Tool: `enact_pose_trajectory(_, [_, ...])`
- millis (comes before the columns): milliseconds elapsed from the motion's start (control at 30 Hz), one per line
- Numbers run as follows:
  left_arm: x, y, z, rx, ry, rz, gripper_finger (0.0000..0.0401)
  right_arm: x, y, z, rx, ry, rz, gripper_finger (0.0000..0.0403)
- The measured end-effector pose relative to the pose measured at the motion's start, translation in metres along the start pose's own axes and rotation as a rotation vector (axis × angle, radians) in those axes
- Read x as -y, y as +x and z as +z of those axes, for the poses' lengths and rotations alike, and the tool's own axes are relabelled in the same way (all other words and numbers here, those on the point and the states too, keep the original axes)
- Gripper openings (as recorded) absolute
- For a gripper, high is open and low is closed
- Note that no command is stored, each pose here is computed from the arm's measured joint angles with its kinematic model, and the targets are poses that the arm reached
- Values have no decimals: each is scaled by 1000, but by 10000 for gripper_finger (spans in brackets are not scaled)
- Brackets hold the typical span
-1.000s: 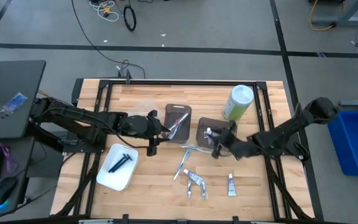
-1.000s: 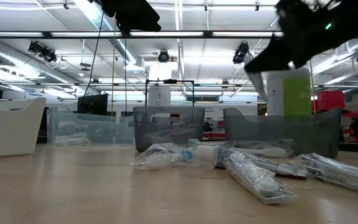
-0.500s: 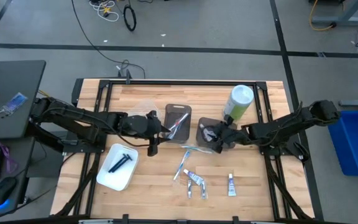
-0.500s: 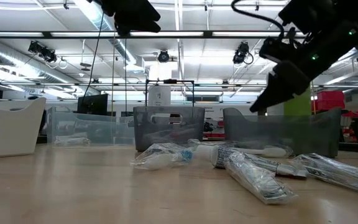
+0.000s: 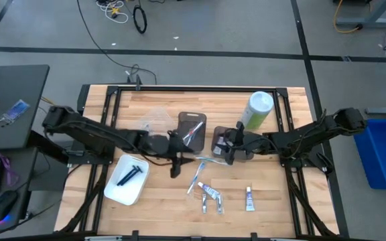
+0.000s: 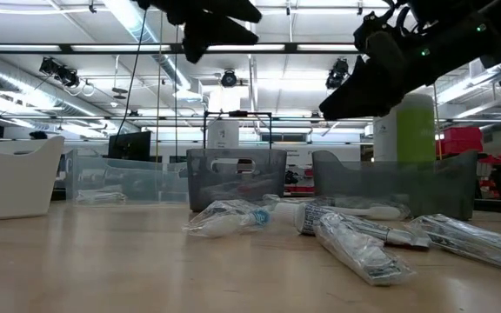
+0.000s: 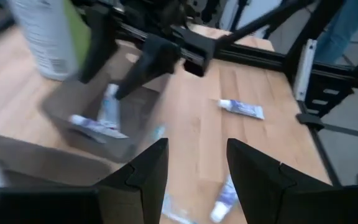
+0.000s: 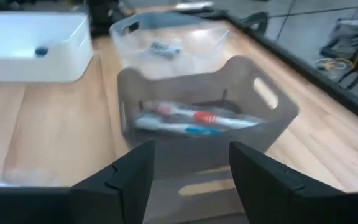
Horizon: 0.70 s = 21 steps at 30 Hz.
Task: Pick & Place Travel size toiletries
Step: Put the blue toothbrush into the left black bin
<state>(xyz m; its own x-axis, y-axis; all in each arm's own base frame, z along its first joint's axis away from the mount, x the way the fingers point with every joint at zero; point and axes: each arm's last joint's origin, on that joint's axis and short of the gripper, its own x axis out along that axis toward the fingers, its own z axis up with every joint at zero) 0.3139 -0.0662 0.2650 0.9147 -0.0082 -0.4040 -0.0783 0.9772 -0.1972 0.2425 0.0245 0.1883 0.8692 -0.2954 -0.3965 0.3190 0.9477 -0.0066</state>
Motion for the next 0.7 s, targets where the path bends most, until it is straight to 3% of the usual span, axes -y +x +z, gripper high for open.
enact_pose_trajectory(300, [25,42,-46,-129,-117,-81,171,0,0,0,4,-68,-1,192])
enact_pose_trajectory(533, [36,63,-80,-180,-128,11,171,0,0,3,24,-155,0,191])
enact_pose_trajectory(700, [35,65,-85,-170,-160,90,168,2,1,9,79,-174,-7,196])
